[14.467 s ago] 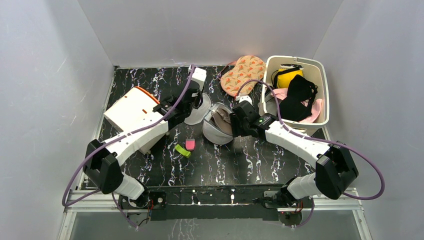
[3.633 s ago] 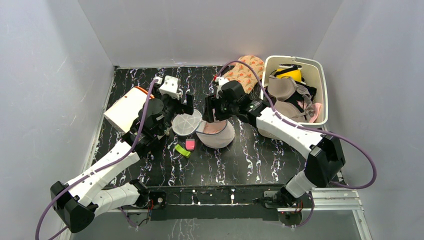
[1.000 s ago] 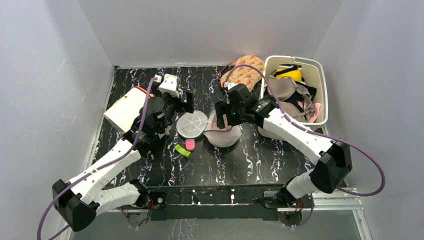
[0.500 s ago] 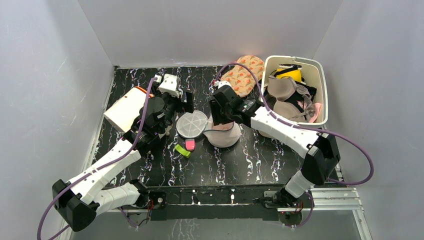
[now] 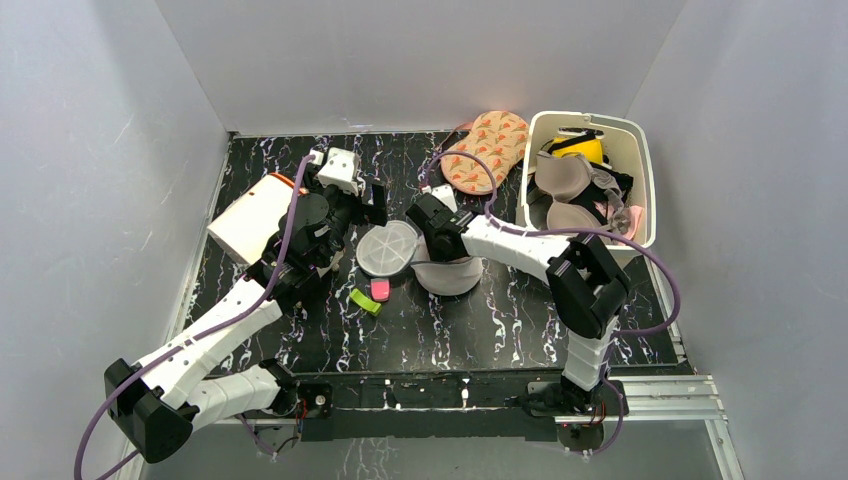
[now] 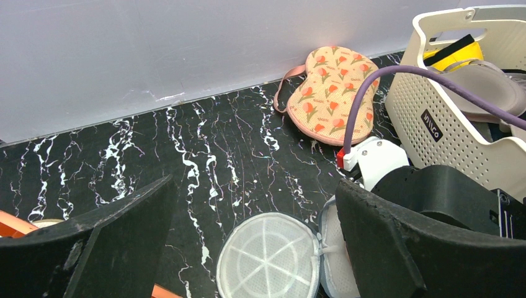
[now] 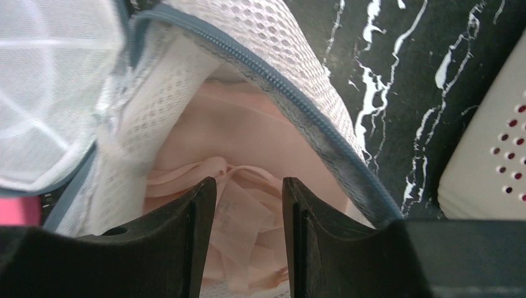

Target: Unzip the laundry bag and remove the bra

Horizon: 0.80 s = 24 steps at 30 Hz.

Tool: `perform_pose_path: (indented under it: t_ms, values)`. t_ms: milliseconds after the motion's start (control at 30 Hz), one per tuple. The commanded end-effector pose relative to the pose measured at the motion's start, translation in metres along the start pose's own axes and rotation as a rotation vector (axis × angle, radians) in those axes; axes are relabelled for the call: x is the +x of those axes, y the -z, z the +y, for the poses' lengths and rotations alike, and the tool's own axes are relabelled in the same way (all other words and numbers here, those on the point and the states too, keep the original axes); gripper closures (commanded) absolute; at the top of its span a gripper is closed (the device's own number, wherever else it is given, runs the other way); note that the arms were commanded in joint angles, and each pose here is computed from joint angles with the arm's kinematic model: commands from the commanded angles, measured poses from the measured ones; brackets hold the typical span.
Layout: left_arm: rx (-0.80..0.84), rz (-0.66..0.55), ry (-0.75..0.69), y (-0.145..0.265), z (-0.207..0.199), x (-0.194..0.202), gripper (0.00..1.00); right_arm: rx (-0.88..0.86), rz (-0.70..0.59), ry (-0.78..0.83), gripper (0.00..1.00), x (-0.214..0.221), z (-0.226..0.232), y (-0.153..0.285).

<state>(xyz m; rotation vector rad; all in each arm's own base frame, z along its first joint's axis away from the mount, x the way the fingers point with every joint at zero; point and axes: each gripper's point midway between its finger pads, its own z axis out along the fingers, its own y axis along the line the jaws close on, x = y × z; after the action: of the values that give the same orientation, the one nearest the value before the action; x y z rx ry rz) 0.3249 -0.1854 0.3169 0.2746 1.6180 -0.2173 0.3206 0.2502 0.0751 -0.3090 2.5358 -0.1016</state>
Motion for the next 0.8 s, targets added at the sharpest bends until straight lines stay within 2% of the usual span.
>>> perform_pose_path:
  t_ms: [0,167,300,400,633,767]
  values:
    - [-0.012,-0.057,0.024,0.006,0.006,-0.02,0.02,0.061,-0.051,-0.036,0.53,-0.007,-0.012,-0.001]
    - [-0.007,-0.049,0.025,0.004,0.005,-0.019,0.02,0.085,-0.015,-0.019,0.46,0.01,-0.015,-0.015]
    - [-0.013,-0.056,0.026,0.005,0.007,-0.02,0.02,0.09,-0.007,-0.015,0.49,0.016,-0.015,-0.021]
    - [-0.01,-0.053,0.026,0.004,0.006,-0.02,0.02,0.071,-0.02,-0.022,0.67,0.014,-0.014,-0.014]
    - [-0.003,-0.044,0.026,0.003,0.004,-0.017,0.02,0.013,-0.084,-0.026,0.96,-0.006,-0.016,0.027]
    - [0.003,-0.044,0.03,0.003,0.003,-0.017,0.02,-0.014,-0.116,-0.031,1.0,-0.015,-0.018,0.045]
